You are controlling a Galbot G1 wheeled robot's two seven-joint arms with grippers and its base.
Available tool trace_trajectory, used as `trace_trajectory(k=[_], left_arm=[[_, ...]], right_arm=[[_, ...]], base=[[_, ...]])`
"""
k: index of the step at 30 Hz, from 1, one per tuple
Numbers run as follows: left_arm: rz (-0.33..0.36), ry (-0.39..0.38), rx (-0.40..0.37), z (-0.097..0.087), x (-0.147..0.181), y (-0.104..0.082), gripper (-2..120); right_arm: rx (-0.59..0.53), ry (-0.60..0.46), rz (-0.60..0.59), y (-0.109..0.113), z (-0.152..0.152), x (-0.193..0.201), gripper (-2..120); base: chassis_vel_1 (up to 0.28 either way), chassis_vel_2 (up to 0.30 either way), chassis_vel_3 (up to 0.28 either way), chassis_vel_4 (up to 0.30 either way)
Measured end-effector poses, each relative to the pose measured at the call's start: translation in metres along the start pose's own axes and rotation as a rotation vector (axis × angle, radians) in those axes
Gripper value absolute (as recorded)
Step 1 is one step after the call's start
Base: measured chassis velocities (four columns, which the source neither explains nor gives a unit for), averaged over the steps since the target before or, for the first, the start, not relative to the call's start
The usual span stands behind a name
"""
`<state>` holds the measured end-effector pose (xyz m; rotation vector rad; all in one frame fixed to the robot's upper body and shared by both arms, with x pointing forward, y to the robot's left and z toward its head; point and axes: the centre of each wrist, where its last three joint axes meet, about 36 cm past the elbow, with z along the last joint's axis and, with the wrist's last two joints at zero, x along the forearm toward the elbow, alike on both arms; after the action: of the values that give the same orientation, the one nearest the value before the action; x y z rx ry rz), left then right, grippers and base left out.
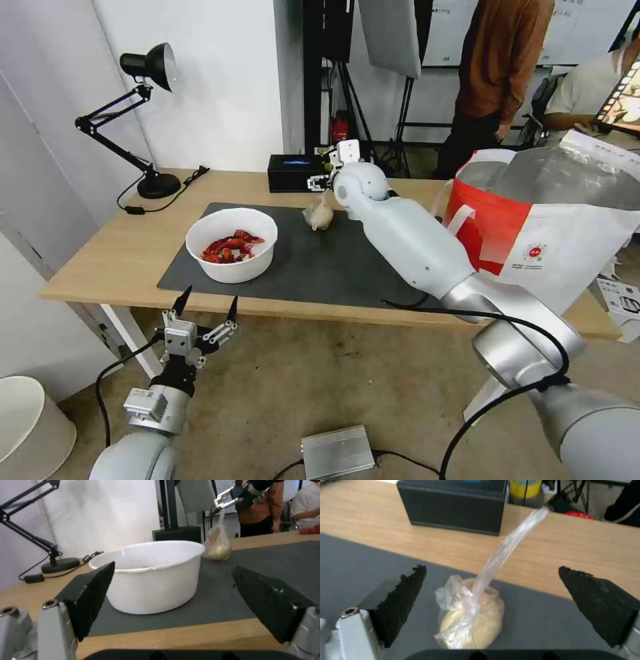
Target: Pick up the trash from the table and place it into the takeout bag.
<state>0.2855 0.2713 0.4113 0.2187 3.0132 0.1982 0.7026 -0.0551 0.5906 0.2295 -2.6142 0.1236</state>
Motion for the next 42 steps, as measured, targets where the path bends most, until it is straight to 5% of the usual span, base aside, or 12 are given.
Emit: trace_trajectory(k=[12, 27, 42], left_arm=[[0.014, 0.001, -0.003, 0.002, -0.004, 0.0, 91], [0.011, 0.005, -0.006, 0.003, -0.002, -0.001, 91], [0.008, 0.004, -0.004, 0.004, -0.003, -0.002, 91]], right_arm=[[0.001, 0.066, 0.061, -0.002, 0.021, -0.037, 100], [0.012, 0.057, 0.042, 0.023, 0.056, -0.05, 100], [-0.03, 0.083, 0.033, 0.018, 0.069, -0.054, 47]], base=[[0.0, 0.0, 0.0, 0.0], [0.0, 0.0, 0.0, 0.0], [0.0, 0.0, 0.0, 0.0]])
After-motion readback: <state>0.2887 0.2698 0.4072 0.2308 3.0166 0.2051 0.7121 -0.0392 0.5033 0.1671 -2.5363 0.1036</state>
